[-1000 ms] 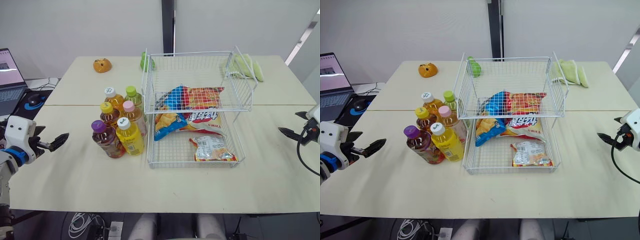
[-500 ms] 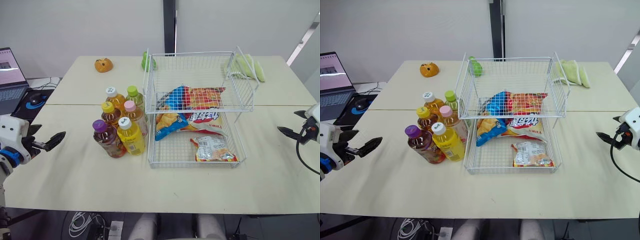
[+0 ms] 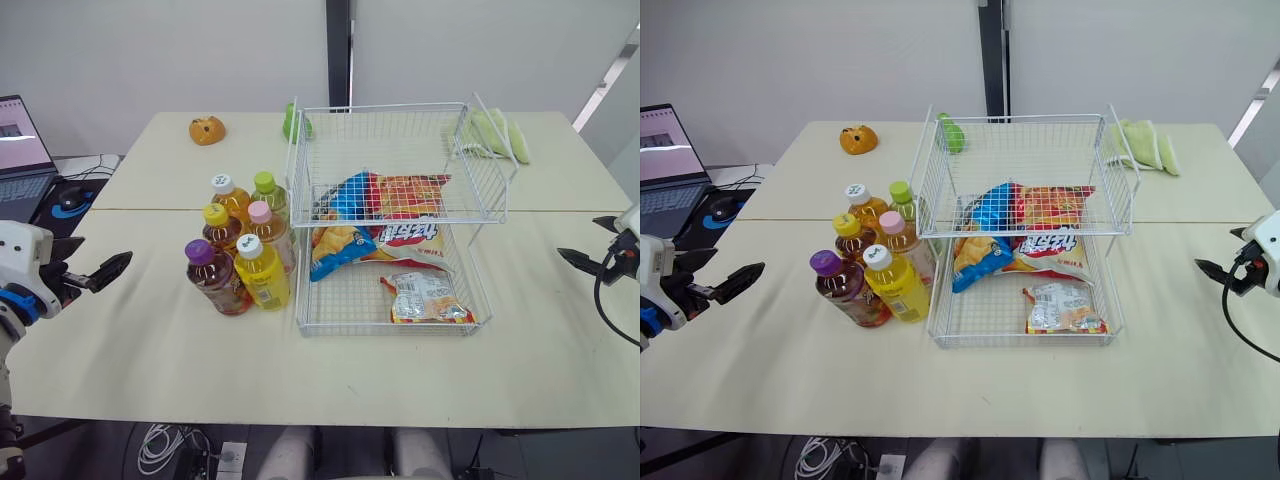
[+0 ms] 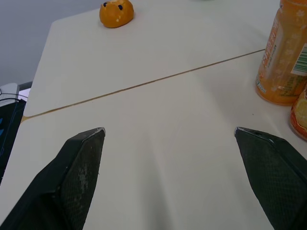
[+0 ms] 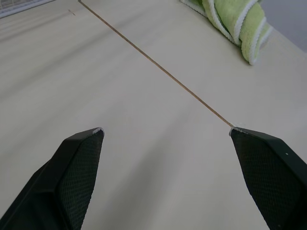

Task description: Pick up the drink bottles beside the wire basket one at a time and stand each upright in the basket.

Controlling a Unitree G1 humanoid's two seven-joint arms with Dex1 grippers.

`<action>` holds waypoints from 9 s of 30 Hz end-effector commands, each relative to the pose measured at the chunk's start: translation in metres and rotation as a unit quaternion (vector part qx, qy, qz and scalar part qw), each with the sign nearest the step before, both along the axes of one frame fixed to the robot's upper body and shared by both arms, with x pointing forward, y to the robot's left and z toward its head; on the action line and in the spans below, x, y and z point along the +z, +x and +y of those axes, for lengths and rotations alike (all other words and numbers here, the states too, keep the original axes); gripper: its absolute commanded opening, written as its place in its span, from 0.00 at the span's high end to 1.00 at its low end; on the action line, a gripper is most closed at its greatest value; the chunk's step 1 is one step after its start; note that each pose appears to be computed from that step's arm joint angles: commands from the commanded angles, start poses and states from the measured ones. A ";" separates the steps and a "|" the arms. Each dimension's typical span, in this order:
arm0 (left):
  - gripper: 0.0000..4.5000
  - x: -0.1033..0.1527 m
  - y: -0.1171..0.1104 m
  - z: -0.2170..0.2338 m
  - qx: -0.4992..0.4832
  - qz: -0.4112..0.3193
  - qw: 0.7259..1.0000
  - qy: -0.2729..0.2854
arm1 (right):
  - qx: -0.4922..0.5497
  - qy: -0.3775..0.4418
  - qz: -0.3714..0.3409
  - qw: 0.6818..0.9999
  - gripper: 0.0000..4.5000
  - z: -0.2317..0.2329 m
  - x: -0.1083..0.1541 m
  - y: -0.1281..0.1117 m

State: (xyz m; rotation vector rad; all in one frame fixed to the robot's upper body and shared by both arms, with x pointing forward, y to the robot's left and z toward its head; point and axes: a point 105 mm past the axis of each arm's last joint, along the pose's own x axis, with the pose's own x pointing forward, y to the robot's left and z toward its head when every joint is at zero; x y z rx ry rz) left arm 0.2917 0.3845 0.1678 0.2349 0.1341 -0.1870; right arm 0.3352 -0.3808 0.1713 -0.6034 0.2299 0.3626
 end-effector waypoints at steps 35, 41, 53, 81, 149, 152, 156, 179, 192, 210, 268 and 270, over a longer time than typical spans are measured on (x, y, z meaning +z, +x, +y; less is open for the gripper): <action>0.00 0.031 -0.092 -0.098 -0.045 -0.021 0.993 -0.107 | 0.566 0.092 -0.013 0.819 0.00 0.256 0.162 -0.070; 0.00 0.036 -0.084 -0.141 -0.046 -0.070 0.985 -0.148 | 0.569 0.097 -0.012 0.816 0.00 0.262 0.156 -0.067; 0.00 0.048 -0.043 -0.164 -0.035 -0.119 0.982 -0.145 | 0.573 0.096 -0.016 0.814 0.00 0.262 0.162 -0.074; 0.69 0.030 -0.026 -0.179 -0.010 -0.110 0.989 -0.102 | 0.560 0.106 -0.021 0.821 0.00 0.254 0.165 -0.076; 0.40 0.245 0.089 -0.459 -0.504 -0.145 0.845 -0.104 | 0.265 0.148 -0.167 0.938 0.00 0.193 0.170 -0.110; 0.19 0.251 0.084 -0.456 -0.521 -0.145 0.835 -0.102 | 0.262 0.148 -0.171 0.938 0.00 0.191 0.172 -0.110; 0.00 0.265 0.079 -0.434 -0.543 -0.153 0.821 -0.090 | 0.260 0.145 -0.175 0.939 0.00 0.190 0.174 -0.111; 0.00 0.199 0.020 -0.110 -0.191 -0.189 0.963 -0.015 | 0.374 0.097 -0.077 0.919 0.00 0.205 0.166 -0.098; 0.00 0.084 -0.037 -0.049 -0.064 -0.081 0.994 -0.039 | 0.463 0.100 -0.038 0.880 0.00 0.230 0.157 -0.080; 0.00 0.067 -0.030 -0.106 -0.095 -0.099 0.984 -0.110 | 0.495 0.104 -0.031 0.862 0.00 0.240 0.158 -0.076; 0.70 0.191 -0.022 -0.130 -0.148 -0.179 0.972 -0.032 | 0.441 0.108 -0.065 0.888 0.00 0.219 0.169 -0.074; 0.70 0.215 -0.023 -0.133 -0.175 -0.184 0.966 -0.039 | 0.434 0.108 -0.068 0.892 0.00 0.217 0.169 -0.073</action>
